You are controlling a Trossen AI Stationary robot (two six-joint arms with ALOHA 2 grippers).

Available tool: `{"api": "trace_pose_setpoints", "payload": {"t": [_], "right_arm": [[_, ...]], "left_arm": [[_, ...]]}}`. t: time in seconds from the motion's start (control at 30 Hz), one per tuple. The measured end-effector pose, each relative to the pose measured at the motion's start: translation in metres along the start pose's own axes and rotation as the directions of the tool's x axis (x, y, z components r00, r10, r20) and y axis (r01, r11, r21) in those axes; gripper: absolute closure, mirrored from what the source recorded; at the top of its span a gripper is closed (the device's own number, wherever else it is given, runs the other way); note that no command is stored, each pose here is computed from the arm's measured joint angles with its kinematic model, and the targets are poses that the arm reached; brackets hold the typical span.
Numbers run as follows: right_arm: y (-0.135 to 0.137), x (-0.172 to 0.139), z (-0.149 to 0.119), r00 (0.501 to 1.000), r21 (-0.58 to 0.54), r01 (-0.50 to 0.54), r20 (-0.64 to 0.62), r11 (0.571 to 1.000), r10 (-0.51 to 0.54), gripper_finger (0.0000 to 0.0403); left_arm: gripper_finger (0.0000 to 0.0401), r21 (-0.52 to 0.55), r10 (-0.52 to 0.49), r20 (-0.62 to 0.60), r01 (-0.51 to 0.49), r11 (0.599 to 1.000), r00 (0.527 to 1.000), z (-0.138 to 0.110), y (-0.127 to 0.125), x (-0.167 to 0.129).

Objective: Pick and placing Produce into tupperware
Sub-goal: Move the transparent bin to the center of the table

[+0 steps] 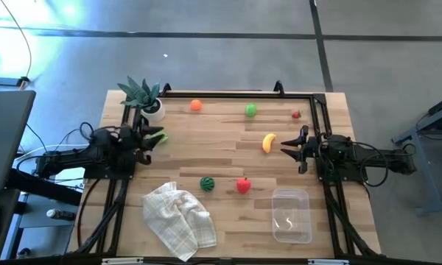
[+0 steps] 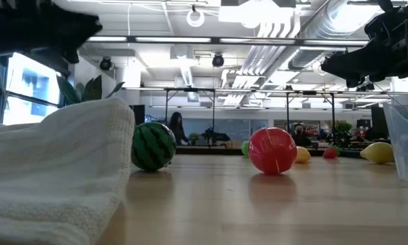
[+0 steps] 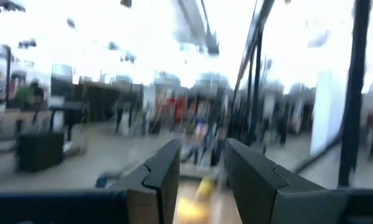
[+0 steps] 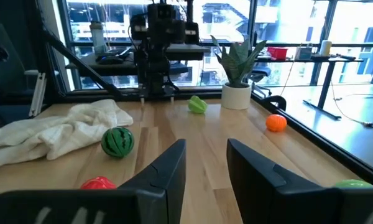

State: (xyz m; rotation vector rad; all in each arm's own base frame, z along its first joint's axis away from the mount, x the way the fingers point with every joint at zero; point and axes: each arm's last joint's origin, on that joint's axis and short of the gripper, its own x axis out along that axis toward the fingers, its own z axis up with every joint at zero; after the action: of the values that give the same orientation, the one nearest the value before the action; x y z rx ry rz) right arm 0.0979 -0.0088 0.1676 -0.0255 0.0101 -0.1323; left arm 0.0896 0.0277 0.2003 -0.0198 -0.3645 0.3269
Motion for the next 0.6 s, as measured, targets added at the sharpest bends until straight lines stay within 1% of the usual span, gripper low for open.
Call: {"api": "trace_pose_setpoints", "payload": {"t": [0.1,0.13,0.2,0.27,0.37,0.43,0.53,0.57,0.6], "right_arm": [[0.0,0.0,0.0,1.0,0.013,0.0,0.001,1.0,0.0,0.0295],[0.0,0.0,0.001,1.0,0.051,-0.001,0.007,0.999,0.0,0.0295],[0.0,0.0,0.003,0.999,0.201,-0.016,0.038,0.979,0.009,0.0295],[0.0,0.0,0.008,0.996,0.343,-0.039,0.088,0.939,0.009,0.0295],[0.0,-0.001,0.016,0.986,0.48,-0.084,0.169,0.873,0.002,0.0295],[0.0,-0.002,0.022,0.974,0.568,-0.132,0.227,0.812,-0.001,0.0295],[-0.001,-0.004,0.028,0.956,0.667,-0.203,0.294,0.717,-0.004,0.0295],[-0.001,-0.005,0.03,0.95,0.687,-0.22,0.313,0.693,-0.009,0.0295],[-0.001,-0.006,0.032,0.942,0.695,-0.235,0.335,0.679,-0.017,0.0295]], "left_arm": [[0.0284,-0.031,-0.007,0.135,0.011,0.999,0.991,0.013,-0.001,-0.001],[0.0284,-0.033,-0.009,0.17,0.015,0.999,0.985,0.016,-0.001,-0.001],[0.0284,-0.037,-0.017,0.234,0.026,0.999,0.972,0.023,-0.001,-0.003],[0.0284,-0.038,-0.021,0.27,0.032,0.999,0.963,0.026,-0.002,-0.004],[0.0284,-0.05,-0.001,0.281,0.015,0.999,0.96,0.027,-0.001,-0.004],[0.0284,-0.11,0.027,0.284,0.005,0.994,0.958,0.027,0.0,-0.004],[0.0284,-0.236,0.059,0.292,0.012,0.972,0.955,0.028,0.001,-0.004],[0.0284,-0.258,0.071,0.293,0.008,0.966,0.953,0.028,0.001,-0.004],[0.0284,-0.266,0.077,0.294,0.004,0.964,0.953,0.028,0.001,-0.004]]}}
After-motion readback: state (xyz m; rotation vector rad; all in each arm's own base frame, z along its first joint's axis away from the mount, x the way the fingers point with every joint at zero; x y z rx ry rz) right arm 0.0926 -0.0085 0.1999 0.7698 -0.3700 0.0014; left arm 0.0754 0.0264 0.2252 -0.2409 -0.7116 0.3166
